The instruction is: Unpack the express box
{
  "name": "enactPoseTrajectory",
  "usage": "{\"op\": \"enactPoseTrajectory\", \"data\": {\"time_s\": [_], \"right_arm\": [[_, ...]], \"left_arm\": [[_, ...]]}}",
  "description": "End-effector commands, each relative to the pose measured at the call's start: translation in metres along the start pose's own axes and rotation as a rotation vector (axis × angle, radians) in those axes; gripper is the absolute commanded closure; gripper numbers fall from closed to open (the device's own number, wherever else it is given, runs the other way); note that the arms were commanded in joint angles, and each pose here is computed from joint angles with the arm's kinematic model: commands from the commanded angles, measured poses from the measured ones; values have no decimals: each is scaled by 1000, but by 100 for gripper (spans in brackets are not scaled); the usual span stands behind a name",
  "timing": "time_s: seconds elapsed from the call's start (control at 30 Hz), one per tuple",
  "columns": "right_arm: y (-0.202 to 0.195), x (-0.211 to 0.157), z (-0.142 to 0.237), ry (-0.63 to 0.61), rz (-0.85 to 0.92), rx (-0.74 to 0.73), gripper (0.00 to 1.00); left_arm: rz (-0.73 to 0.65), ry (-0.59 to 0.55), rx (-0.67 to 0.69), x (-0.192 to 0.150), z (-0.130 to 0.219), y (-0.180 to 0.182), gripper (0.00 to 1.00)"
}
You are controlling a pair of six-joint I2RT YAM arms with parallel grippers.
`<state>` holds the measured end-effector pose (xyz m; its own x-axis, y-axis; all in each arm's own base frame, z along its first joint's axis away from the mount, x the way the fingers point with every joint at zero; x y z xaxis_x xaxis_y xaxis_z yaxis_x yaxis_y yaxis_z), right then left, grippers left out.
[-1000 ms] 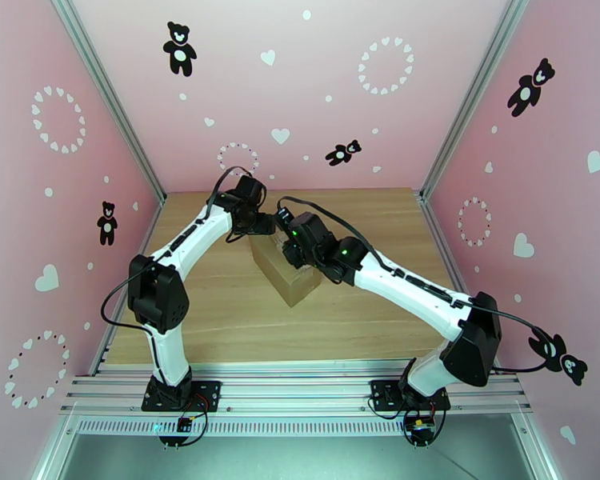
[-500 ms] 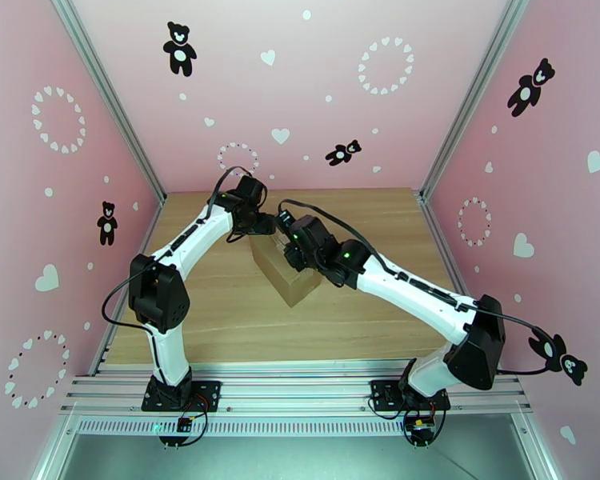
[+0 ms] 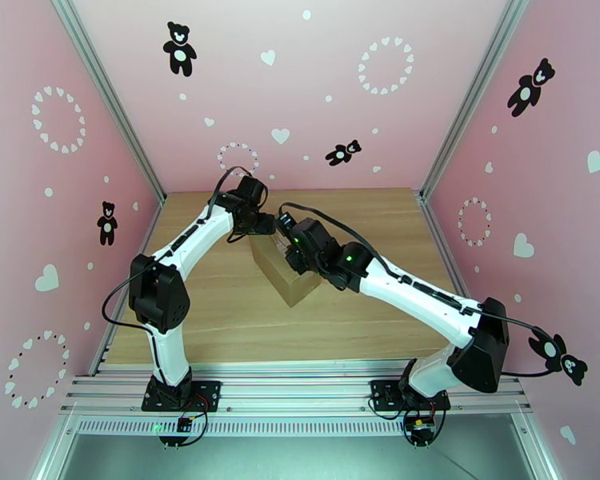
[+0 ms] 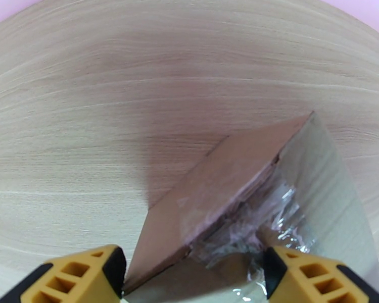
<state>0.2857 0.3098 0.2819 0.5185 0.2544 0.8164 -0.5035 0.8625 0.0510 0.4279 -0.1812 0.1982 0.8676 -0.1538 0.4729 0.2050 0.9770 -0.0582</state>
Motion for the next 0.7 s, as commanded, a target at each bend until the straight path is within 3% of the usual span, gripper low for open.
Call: {"op": "enactPoseTrajectory", "data": {"time_s": [0.0,0.67], "right_arm": [[-1,-13,15,47,5,5,100],[-4,-21,23,53,-3,-7,100]], "left_arm": [[13,93,141,-22,-23,25,23],[38,80,186,-23,-25,32,23]]}}
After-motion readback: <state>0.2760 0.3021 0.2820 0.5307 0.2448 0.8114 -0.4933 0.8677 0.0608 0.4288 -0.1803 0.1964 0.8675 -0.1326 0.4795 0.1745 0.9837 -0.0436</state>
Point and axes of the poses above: each hand's point on the last joint's axis, 136 mm out from that joint toward the fingers, its own z axis back along the fingers, its own y axis along the line the jaws close on, x = y × z, the point moved 3 cm from there along z, back along the fingers, and after that the axes turned 7 degrees about -z, right-handed, at the moved point
